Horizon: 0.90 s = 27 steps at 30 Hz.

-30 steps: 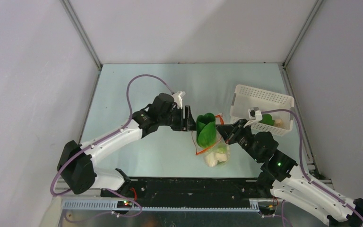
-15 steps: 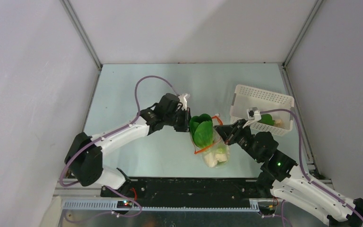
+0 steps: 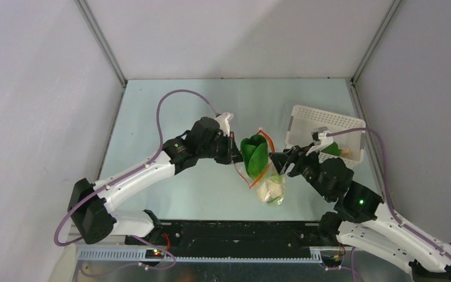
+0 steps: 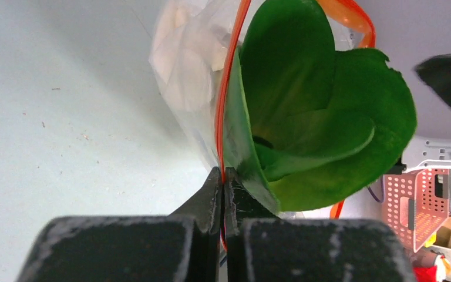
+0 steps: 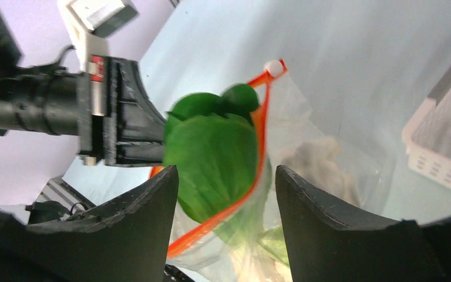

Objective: Place the food in the zip-top bag and seal the zipper
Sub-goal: Adjust the fake vegetable in the zipper food storage bag.

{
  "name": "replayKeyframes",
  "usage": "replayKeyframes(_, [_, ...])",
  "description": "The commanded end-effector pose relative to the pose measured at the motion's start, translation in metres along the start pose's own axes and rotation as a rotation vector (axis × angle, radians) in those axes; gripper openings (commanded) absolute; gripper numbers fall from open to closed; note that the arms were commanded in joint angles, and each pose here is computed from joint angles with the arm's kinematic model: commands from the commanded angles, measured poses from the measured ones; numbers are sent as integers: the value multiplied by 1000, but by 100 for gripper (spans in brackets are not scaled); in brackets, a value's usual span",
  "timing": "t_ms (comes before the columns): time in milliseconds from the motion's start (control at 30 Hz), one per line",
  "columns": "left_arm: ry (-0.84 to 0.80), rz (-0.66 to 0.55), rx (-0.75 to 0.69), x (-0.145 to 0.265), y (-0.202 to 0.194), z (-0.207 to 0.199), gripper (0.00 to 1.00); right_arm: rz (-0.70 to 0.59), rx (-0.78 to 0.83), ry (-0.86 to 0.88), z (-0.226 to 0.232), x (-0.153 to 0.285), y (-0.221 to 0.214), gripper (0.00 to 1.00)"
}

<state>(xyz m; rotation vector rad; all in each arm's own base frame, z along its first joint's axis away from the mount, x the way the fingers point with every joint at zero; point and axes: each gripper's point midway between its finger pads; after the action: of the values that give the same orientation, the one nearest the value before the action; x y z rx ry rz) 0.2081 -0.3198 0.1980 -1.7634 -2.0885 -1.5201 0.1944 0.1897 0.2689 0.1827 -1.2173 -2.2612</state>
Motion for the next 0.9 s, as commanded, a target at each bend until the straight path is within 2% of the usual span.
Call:
replayKeyframes(0, [-7, -106, -57, 19, 30, -17, 0, -79, 136, -11, 16, 11, 33, 66])
replayKeyframes(200, [-16, -135, -62, 26, 39, -27, 0, -9, 184, 101, 55, -7, 15, 66])
replayKeyframes(467, [-46, -150, -71, 28, 43, -41, 0, 22, 161, 16, 51, -32, -4, 64])
replayKeyframes(567, [-56, -151, -85, 29, 43, -46, 0, -4, 156, -81, 39, -43, -4, 63])
replayKeyframes(733, [-51, -157, -99, 29, 46, -49, 0, 18, 162, -75, 46, -56, -13, 63])
replayKeyframes(833, [-49, -162, -105, 31, 47, -50, 0, 65, 168, -103, 40, -58, -27, 54])
replayKeyframes(867, [-46, -165, -107, 31, 48, -50, 0, 83, 170, -139, 31, -58, -33, 42])
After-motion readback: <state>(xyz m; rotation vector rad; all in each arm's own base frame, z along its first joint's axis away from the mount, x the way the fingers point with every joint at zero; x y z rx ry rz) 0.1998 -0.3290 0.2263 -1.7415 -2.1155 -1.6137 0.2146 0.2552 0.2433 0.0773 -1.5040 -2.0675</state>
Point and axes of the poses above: each gripper's point midway between its finger pads, its own x axis back along the fingers, its own z axis along the line the jaws close on, y = z × x, and after that the axes turned 7 degrees about -x, right-handed
